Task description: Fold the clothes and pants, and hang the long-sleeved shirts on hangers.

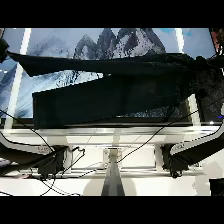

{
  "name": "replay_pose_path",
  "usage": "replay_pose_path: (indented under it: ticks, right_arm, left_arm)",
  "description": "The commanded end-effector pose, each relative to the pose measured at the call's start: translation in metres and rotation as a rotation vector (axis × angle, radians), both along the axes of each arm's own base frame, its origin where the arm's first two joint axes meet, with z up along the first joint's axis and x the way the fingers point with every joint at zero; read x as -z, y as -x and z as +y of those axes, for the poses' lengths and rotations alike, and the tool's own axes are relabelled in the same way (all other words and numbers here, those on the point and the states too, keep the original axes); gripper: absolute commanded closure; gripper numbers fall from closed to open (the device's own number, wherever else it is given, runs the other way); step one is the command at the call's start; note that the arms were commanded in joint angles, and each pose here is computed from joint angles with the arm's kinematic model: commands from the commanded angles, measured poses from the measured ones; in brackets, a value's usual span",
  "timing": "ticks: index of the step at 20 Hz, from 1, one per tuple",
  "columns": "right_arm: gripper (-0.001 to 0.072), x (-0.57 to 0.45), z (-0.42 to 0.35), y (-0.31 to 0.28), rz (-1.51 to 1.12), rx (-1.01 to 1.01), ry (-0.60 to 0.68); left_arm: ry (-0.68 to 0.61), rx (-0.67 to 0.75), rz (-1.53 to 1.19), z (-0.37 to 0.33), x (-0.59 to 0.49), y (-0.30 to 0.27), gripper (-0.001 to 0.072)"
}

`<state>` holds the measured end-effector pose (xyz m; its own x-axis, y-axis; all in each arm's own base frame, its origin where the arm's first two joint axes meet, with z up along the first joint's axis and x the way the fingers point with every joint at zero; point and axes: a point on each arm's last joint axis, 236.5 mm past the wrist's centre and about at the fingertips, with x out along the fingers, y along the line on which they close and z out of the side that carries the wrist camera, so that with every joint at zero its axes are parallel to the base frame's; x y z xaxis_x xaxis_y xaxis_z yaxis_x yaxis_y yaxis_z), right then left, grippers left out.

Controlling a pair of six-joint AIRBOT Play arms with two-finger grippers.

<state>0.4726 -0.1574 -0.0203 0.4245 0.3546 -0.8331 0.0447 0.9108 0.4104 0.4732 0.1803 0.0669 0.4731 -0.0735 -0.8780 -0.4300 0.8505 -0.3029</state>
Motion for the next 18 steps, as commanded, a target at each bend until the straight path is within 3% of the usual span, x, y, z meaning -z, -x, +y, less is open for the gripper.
replay_pose_path:
  ticks: [1,8,13,14,15,16,17,18]
  right_arm:
    - [0.0666,0.003,-0.011,0.003,0.008,0.007,0.045]
    - [0.0666,0.000,-0.024,-0.011,-0.046,0.048,0.088]
    - [0.0651,-0.003,-0.033,-0.020,-0.082,0.078,0.118]
    - [0.0480,-0.003,-0.034,-0.021,-0.087,0.082,0.122]
    - [0.0151,-0.004,-0.036,-0.023,-0.095,0.088,0.128]
    - [0.0035,-0.006,-0.038,-0.023,-0.098,0.088,0.136]
    - [0.0035,-0.011,-0.043,-0.021,-0.092,0.088,0.160]
    - [0.0036,-0.016,-0.053,-0.016,-0.069,0.099,0.209]
  left_arm:
    - [-0.051,0.059,0.196,-0.008,0.040,0.035,0.0687]
    - [0.000,0.021,0.434,-0.024,0.133,0.095,0.0687]
    - [0.007,0.021,0.431,-0.041,0.158,0.096,0.0685]
    - [0.000,0.027,0.414,-0.043,0.159,0.091,0.0666]
    - [-0.008,0.032,0.393,-0.046,0.157,0.085,0.0466]
    - [-0.020,0.035,0.369,-0.046,0.155,0.078,0.0161]
    - [-0.032,0.037,0.346,-0.046,0.150,0.073,0.0094]
    - [-0.047,0.049,0.321,-0.044,0.140,0.068,0.0094]
